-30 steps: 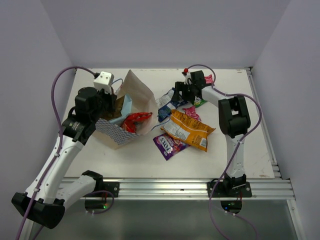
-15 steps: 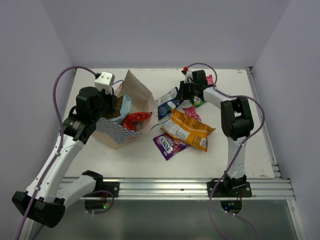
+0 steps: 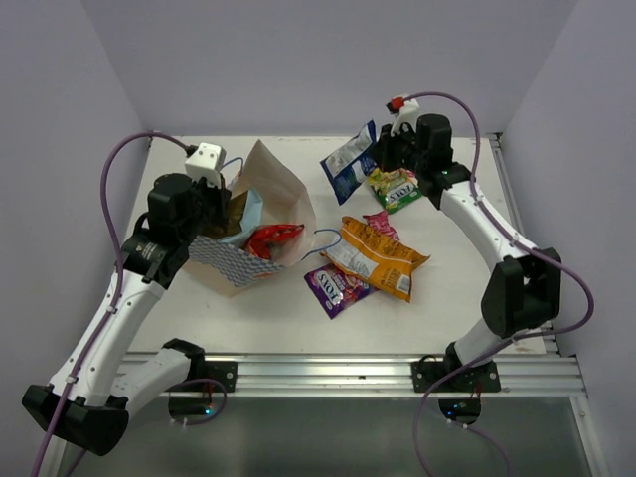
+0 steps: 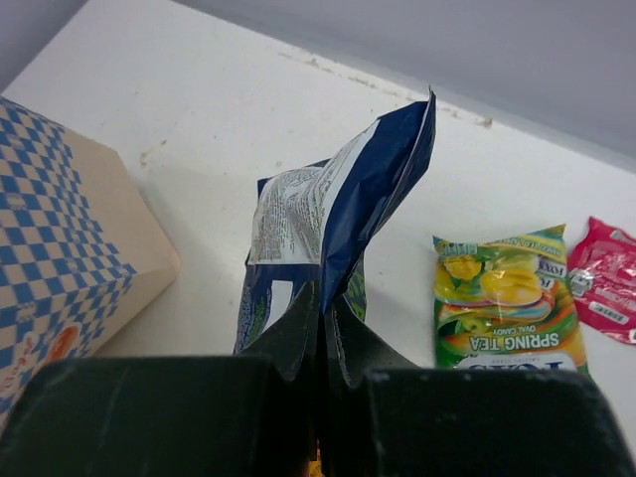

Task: Place the snacks into the paper bag
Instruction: Pick up the snack from the center of the board, then place the snack in the paper bag.

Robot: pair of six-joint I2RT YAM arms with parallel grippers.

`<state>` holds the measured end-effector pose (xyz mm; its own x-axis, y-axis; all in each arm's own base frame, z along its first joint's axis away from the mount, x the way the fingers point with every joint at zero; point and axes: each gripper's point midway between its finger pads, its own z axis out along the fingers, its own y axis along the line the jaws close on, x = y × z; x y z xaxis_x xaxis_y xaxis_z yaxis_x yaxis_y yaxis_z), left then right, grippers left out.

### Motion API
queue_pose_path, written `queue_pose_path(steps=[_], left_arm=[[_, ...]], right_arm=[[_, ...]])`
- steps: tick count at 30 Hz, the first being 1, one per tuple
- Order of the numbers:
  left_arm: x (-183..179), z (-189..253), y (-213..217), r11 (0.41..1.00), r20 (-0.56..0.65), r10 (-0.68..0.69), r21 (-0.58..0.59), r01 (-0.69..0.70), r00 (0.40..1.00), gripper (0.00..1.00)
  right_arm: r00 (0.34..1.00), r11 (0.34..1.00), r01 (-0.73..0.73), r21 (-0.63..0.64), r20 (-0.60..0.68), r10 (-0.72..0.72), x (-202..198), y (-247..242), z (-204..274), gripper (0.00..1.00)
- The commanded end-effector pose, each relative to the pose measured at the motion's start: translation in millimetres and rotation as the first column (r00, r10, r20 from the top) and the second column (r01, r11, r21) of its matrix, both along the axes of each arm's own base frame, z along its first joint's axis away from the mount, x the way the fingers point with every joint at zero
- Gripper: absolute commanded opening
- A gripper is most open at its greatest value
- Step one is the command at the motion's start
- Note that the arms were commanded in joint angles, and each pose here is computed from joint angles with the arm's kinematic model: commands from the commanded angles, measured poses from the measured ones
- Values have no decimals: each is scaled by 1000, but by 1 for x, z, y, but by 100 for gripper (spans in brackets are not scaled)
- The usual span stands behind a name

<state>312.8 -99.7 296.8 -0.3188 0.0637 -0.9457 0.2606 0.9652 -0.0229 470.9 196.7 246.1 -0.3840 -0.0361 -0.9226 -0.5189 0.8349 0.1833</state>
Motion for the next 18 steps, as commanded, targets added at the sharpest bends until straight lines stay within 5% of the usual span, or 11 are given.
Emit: queue_pose_path(steps=[1, 18], left_arm=[[-2, 24, -1, 1000, 52, -3, -27, 4, 999, 0], [8, 27, -19, 995, 67, -66, -70, 71, 996, 0]], right_arm=[[979, 999, 41, -24, 200, -35, -12, -11, 65, 0], [815, 995, 101, 16, 572, -91, -106, 6, 207, 0]])
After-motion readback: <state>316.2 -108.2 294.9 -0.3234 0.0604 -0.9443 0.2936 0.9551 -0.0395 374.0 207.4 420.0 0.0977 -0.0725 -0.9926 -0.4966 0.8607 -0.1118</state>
